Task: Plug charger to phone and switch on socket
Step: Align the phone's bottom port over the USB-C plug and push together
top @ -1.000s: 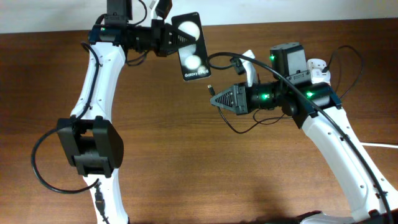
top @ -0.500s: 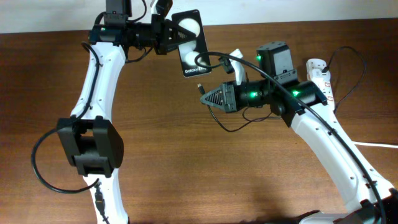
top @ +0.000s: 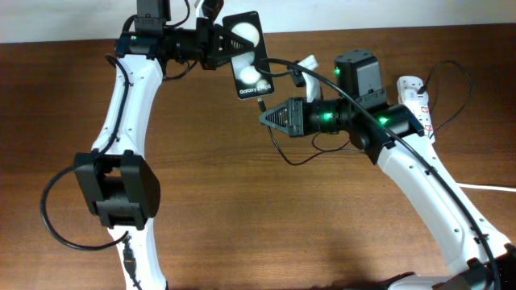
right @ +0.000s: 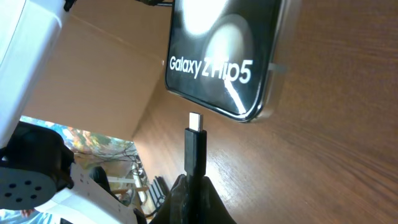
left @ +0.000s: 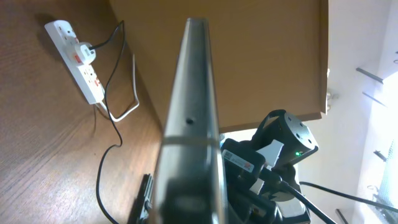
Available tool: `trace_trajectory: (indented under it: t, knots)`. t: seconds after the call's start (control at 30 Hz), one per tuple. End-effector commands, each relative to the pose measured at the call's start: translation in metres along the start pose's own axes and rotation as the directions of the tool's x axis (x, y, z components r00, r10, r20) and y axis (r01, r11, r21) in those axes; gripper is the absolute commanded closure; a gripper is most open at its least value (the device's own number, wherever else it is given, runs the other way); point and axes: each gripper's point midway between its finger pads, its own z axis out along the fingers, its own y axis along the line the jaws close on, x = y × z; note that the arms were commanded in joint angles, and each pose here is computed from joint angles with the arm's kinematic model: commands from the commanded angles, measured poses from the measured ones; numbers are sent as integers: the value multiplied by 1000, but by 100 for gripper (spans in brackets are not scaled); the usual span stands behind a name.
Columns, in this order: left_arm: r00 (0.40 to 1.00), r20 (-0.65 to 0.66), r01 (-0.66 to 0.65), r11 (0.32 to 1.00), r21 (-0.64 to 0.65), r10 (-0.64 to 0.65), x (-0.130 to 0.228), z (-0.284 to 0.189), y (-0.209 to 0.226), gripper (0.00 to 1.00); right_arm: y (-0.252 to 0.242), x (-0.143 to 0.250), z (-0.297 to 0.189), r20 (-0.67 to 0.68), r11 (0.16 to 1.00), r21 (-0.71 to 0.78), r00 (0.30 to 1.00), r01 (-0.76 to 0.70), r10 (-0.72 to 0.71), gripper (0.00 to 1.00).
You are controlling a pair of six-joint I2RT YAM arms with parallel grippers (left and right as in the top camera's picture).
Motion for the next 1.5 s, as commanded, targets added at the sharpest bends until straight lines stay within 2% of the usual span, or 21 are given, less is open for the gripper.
trace_trajectory:
  t: [0.0,0.27,0.47,0.73,1.47]
  knots:
    - [1000,-15,-13,999,29,13,1,-1,-8,100,-7,2,6,-5,989,12,989,-147,147,96]
    - [1000,-15,-13,1000,29,13,1,-1,-7,100,-11,3,8,6,976,32,976,-218,218,96]
    - [1000,-4,-13,1000,10,13,-1,-1,-4,100,-9,4,10,1,977,31,977,-212,212,96]
    - [1000,12,-13,1000,-17,13,-4,-1,0,100,0,5,10,-20,992,-20,992,-126,125,96]
    - [1000,-1,-12,1000,-9,12,-1,5,-1,100,-5,7,10,-20,990,6,990,-138,138,96]
